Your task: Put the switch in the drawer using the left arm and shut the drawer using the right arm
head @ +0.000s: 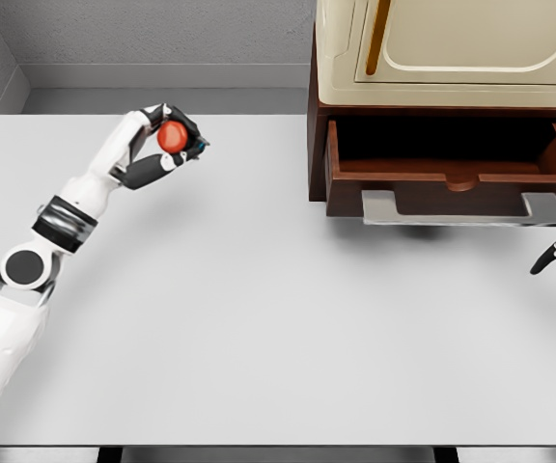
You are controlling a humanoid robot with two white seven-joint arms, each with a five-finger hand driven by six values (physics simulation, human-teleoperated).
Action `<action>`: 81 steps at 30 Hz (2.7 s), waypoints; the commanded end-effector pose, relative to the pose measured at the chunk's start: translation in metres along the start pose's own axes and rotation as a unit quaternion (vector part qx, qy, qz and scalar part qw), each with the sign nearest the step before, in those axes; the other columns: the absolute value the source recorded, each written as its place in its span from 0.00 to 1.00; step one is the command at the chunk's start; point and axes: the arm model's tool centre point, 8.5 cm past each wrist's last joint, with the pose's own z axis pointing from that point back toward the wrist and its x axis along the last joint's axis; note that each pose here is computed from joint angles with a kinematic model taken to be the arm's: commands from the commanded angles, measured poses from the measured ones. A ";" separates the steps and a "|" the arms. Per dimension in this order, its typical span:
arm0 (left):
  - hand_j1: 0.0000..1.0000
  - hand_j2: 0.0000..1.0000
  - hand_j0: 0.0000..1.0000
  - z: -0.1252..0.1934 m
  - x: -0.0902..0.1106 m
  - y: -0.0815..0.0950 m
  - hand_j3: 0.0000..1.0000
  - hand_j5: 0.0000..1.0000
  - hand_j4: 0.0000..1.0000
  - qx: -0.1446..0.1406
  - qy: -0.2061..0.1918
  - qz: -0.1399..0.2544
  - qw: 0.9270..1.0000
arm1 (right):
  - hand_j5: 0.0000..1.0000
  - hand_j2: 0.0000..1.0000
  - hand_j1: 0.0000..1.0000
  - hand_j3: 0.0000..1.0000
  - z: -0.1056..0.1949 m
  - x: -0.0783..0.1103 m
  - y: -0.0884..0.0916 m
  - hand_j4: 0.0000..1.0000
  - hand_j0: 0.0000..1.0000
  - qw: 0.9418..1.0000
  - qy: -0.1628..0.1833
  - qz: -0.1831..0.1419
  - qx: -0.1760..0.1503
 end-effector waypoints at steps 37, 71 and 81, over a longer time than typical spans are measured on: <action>0.35 0.35 0.35 -0.066 0.087 -0.061 0.35 0.35 0.35 -0.053 -0.139 -0.019 0.989 | 0.55 0.55 0.55 0.55 0.000 0.000 -0.001 0.55 0.55 1.000 -0.002 -0.004 -0.003; 0.35 0.35 0.35 -0.141 0.125 -0.132 0.35 0.35 0.35 -0.094 -0.164 -0.203 0.961 | 0.56 0.56 0.56 0.56 0.000 0.000 -0.001 0.56 0.56 1.000 -0.001 -0.004 -0.004; 0.35 0.35 0.35 -0.153 0.125 -0.142 0.35 0.35 0.35 -0.117 -0.163 -0.231 0.952 | 0.56 0.56 0.56 0.56 0.000 0.000 -0.001 0.56 0.56 1.000 -0.001 -0.005 -0.003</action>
